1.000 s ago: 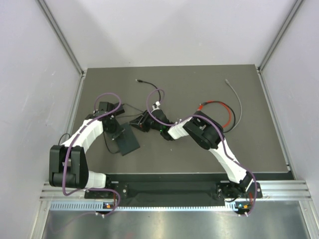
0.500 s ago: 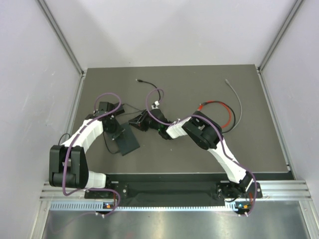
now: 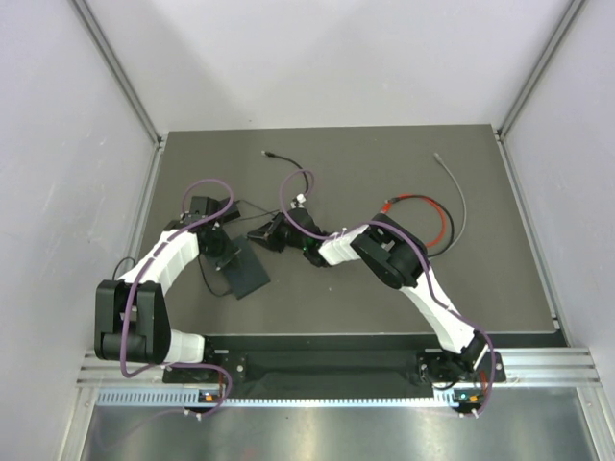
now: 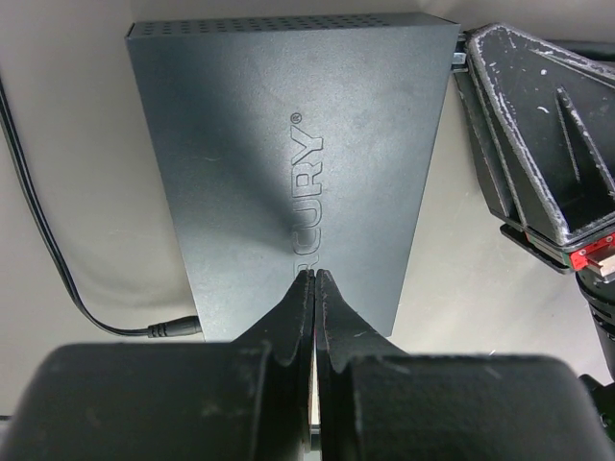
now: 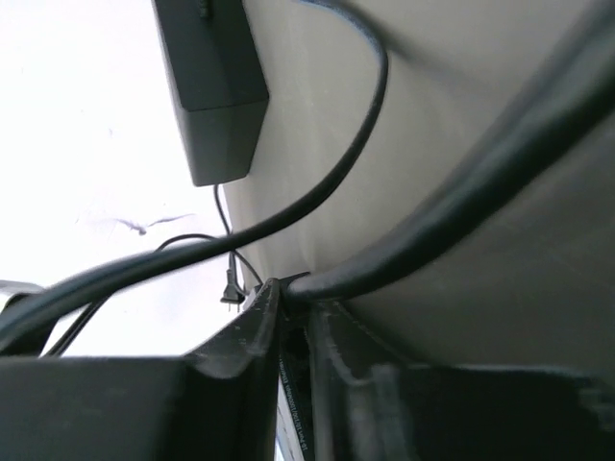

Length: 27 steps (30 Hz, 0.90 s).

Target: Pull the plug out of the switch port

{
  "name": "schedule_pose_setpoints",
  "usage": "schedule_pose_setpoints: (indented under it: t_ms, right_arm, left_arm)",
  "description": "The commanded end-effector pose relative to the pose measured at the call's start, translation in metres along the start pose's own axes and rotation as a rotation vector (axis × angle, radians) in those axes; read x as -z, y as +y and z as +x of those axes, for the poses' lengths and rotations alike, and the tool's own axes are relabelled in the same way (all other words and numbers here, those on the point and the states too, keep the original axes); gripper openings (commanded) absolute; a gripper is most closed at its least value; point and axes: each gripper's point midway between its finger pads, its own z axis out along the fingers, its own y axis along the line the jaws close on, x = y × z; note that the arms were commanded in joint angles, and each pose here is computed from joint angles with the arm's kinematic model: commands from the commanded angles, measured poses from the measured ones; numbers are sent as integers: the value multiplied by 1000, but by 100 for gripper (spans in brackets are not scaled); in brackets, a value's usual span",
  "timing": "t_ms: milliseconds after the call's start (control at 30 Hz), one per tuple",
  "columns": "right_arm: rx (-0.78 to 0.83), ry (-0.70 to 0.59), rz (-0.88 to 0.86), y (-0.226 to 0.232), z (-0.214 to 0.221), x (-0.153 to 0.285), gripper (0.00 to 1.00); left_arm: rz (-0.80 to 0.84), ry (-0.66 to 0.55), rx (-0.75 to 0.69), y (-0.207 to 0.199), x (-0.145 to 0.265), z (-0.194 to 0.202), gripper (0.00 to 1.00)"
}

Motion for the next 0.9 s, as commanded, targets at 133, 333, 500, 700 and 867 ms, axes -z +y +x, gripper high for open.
schedule_pose_setpoints:
  t_ms: [133,333,500,700,867]
  right_arm:
    - [-10,7,-35,-28,3,6,24]
    - [-1,36,-86,-21,7,8,27]
    - [17,56,-45,-24,13,4,28]
    - [23,70,10,-35,16,0,28]
    - [52,93,47,-34,20,-7,30]
  left_arm:
    - [8,-12,-8,-2,6,-4,0]
    - [16,-5,-6,-3,4,-3,0]
    - [18,-11,-4,-4,6,-5,0]
    - [23,-7,-5,-6,6,-5,0]
    - [20,-1,-5,-5,5,-4,0]
